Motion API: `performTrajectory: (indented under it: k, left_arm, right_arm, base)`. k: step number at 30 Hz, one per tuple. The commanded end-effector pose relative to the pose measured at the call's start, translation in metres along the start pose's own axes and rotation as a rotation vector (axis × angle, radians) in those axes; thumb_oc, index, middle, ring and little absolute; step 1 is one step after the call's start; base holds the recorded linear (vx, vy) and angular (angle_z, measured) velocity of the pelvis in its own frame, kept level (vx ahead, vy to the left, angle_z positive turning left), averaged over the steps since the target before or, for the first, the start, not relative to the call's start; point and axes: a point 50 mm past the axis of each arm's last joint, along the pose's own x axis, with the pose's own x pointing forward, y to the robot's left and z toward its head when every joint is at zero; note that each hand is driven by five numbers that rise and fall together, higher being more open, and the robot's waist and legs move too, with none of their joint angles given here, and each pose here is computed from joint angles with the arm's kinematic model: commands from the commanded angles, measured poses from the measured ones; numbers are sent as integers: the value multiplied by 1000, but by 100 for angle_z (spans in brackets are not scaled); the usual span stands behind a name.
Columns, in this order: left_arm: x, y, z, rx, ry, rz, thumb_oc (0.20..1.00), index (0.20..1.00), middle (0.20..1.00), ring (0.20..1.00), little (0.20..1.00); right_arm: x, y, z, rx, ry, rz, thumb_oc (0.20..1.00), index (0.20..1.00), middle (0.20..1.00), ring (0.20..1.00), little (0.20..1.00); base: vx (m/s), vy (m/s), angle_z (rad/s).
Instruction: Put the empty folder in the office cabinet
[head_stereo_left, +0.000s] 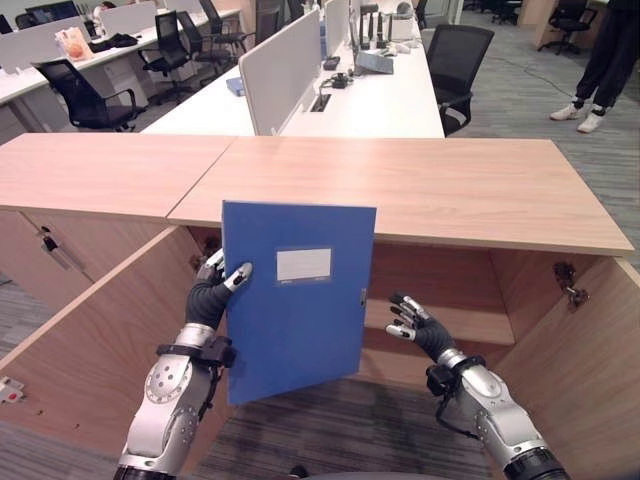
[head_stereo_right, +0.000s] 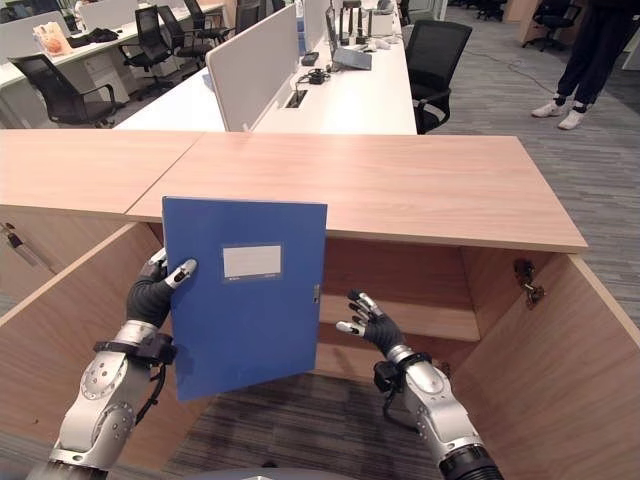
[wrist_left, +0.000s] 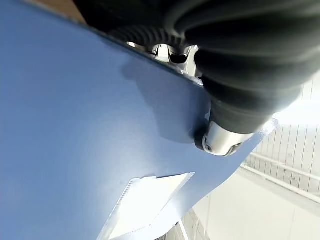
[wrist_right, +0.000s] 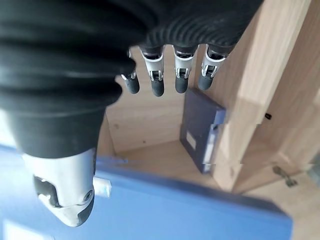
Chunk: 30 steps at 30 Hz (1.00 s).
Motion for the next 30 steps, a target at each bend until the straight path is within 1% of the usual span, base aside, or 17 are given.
performTrajectory:
  k: [1,6,9,15,19,25,26,27,28,30]
  left_arm:
    - [23,-15,35,24,-187,-92,200,200,200,200,200]
    - [28,-25,37,15,-199,-136,200,200,200,200,200]
    - [30,-28,38,10,-201,-154,200,200,200,200,200]
    - [34,-44,32,-22,-172,-250,200,200,200,200,200]
    - [34,-49,26,-41,-135,-285,200,200,200,200,200]
    - [34,-61,23,-155,-101,-361,200,200,200,200,200]
    - [33,-69,22,-226,-80,-423,200,200,200,200,200]
    - [33,-72,22,-242,-75,-441,200,200,200,200,200]
    - [33,-76,22,-259,-71,-462,200,200,200,200,200]
    - [34,-77,21,-268,-67,-461,200,200,200,200,200]
  right_arm:
    - [21,16,44,7,-184,86,1000,1000,1000,1000,1000]
    - [26,35,46,46,-187,175,1000,1000,1000,1000,1000]
    - [28,39,47,57,-190,200,1000,1000,1000,1000,1000]
    - [30,54,58,115,-219,295,1000,1000,1000,1000,1000]
    - [31,56,64,106,-231,313,1000,1000,1000,1000,1000]
    - [31,54,67,91,-227,334,1000,1000,1000,1000,1000]
    - [30,55,63,131,-198,375,934,934,934,934,934]
    - [29,56,62,155,-195,395,200,200,200,200,200]
    - [28,59,62,202,-194,422,200,200,200,200,200]
    - [32,64,64,221,-201,437,200,200,200,200,200]
  base:
    - [0,0,0]
    - [-8,-1,-1]
    - [0,0,0]
    - [0,0,0]
    - [0,0,0]
    - [0,0,0]
    - [14,0,3]
    - [0,0,0]
    - [27,3,4]
    - [20,1,3]
